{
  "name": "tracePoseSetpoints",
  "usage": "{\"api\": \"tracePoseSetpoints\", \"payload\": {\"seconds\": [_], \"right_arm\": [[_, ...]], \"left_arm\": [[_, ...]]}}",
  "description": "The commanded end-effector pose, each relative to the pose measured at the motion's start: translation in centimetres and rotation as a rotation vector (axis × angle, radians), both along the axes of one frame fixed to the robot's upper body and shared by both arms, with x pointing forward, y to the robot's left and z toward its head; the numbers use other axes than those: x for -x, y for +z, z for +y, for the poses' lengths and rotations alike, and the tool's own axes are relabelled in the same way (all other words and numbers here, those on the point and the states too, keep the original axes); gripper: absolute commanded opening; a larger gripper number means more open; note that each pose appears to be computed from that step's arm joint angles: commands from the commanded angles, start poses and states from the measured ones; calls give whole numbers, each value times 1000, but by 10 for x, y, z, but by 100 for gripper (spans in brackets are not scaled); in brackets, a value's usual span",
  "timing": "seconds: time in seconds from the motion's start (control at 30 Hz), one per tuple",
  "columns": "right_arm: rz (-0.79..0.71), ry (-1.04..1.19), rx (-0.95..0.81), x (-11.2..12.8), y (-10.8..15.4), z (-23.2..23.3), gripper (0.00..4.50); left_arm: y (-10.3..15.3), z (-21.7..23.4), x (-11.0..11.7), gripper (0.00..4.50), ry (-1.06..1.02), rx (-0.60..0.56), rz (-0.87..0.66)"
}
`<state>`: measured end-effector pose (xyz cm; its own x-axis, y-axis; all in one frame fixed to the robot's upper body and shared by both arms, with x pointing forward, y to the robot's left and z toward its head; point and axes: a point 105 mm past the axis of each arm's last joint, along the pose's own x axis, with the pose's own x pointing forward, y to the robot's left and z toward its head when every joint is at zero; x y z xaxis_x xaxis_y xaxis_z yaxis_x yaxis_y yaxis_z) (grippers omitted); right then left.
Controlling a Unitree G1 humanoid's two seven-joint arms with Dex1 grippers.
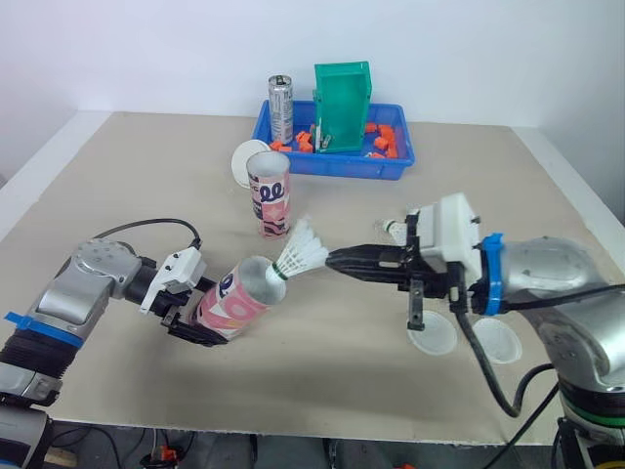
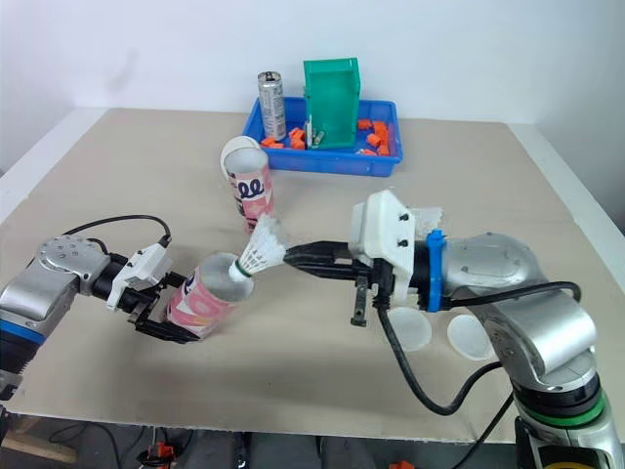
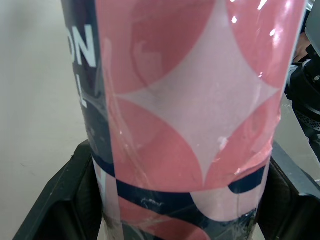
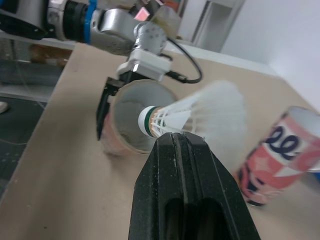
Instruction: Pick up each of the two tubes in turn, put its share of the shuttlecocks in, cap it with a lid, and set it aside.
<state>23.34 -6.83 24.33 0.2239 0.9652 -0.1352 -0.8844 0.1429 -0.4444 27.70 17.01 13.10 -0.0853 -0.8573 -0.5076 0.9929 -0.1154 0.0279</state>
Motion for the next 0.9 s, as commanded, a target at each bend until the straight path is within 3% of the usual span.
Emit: {"api": "tracePoseSetpoints", "payload": {"seconds": [0.03,0.17,0.27,0.33,0.4,0.53,0.67,0.9], "right_arm": [[-55,41,2,5,4,10,4],[-16,94,5,7,-2,19,4],[50,148,17,12,-7,20,91],[42,113,3,7,-3,18,186],[77,122,-41,11,6,7,253],[146,-46,-84,3,5,-33,253],[178,-333,-22,-14,-25,-86,253],[317,-612,11,-7,-65,-162,253]], "left_arm": [[14,1,-3,362,3,11,-46],[15,1,-4,362,2,13,-49],[15,1,-5,362,3,13,-50],[16,1,-5,362,4,14,-50],[16,1,-5,362,6,14,-49],[16,2,-4,362,9,16,-49],[15,2,-3,362,10,19,-45],[12,4,-2,362,20,19,-35]]}}
